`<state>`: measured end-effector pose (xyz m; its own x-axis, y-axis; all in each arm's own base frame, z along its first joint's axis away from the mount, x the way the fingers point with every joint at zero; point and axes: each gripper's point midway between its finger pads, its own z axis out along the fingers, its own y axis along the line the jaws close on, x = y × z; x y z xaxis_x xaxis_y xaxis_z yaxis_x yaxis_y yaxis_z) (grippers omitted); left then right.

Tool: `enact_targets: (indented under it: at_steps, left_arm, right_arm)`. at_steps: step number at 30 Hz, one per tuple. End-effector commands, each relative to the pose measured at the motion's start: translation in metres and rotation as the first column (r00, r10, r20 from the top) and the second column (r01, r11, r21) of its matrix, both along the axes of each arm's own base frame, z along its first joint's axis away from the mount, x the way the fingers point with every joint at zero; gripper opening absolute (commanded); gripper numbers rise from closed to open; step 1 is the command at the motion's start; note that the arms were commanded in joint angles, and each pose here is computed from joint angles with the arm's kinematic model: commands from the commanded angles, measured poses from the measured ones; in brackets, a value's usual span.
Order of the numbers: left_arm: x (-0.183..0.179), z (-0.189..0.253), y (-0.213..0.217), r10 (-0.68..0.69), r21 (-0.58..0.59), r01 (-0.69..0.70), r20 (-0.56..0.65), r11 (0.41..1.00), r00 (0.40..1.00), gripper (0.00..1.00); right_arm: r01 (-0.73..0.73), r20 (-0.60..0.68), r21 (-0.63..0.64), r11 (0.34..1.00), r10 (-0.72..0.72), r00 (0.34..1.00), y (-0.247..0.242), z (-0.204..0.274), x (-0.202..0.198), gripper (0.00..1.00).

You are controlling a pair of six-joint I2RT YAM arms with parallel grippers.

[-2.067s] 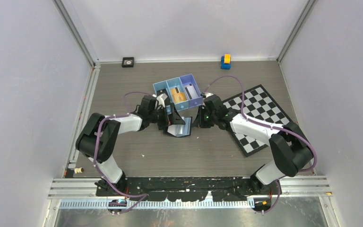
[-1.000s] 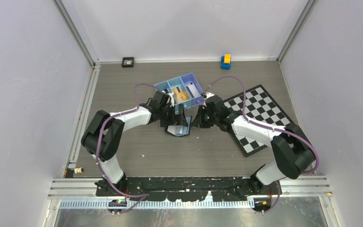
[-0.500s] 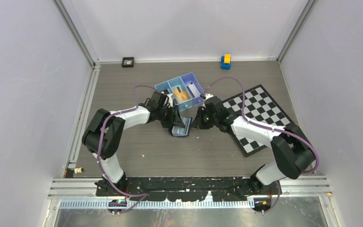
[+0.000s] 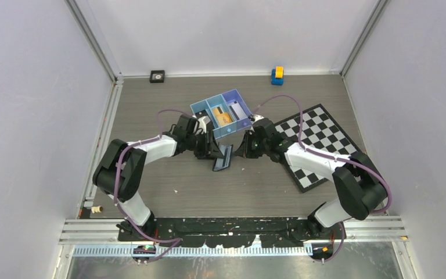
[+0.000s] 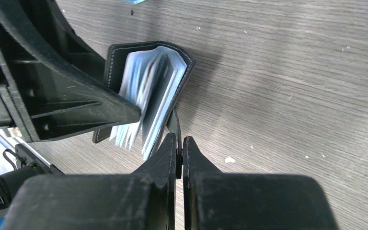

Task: Take the credit cards out of the card holder
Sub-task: Remove the credit card from the card holder.

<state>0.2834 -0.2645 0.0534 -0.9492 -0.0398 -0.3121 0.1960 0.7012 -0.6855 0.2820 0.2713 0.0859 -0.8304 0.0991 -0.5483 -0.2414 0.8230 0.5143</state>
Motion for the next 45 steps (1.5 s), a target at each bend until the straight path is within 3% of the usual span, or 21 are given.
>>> enact_targets:
  at_steps: [1, 11, 15, 17, 26, 37, 42, 45]
  left_arm:
    - [-0.011, 0.006, 0.005, 0.0, -0.027, -0.001, -0.016, 1.0, 1.0, 0.28]
    - [-0.012, 0.023, 0.002, 0.003, -0.089, -0.001, 0.019, 0.996, 1.0, 0.27]
    - [-0.013, 0.019, 0.003, 0.005, -0.072, -0.005, 0.003, 0.997, 1.0, 0.46]
    - [-0.011, 0.011, 0.007, 0.02, -0.04, -0.02, -0.007, 0.999, 1.0, 0.51]
    - [-0.008, -0.022, 0.008, 0.031, 0.018, -0.029, -0.079, 0.999, 0.996, 0.53]
    - [-0.007, -0.025, 0.012, 0.034, 0.056, -0.03, -0.072, 0.998, 0.997, 0.63]
    - [-0.006, -0.03, 0.015, 0.037, 0.078, -0.031, -0.08, 0.996, 0.996, 0.62]
    - [-0.007, -0.029, 0.013, 0.032, 0.069, -0.026, -0.082, 0.997, 0.996, 0.68]
  right_arm:
    - [0.03, 0.052, 0.069, 0.997, -0.034, 0.998, 0.001, 0.019, 0.011, 0.01]
    - [0.058, 0.076, 0.119, 0.991, -0.067, 0.995, -0.002, 0.027, 0.017, 0.0]
    - [0.052, 0.067, 0.134, 0.99, -0.062, 0.996, 0.0, 0.027, 0.017, 0.01]
    - [0.041, 0.058, 0.137, 0.99, -0.05, 0.997, 0.002, 0.025, 0.016, 0.0]
    - [0.036, 0.019, 0.113, 0.993, -0.039, 0.999, 0.004, 0.014, 0.017, 0.0]
    - [0.038, 0.018, 0.108, 0.993, -0.04, 0.999, 0.004, 0.014, 0.017, 0.0]
    - [0.035, 0.018, 0.108, 0.993, -0.037, 0.999, 0.004, 0.014, 0.016, 0.0]
    - [0.037, 0.016, 0.107, 0.994, -0.039, 0.999, 0.003, 0.013, 0.016, 0.0]
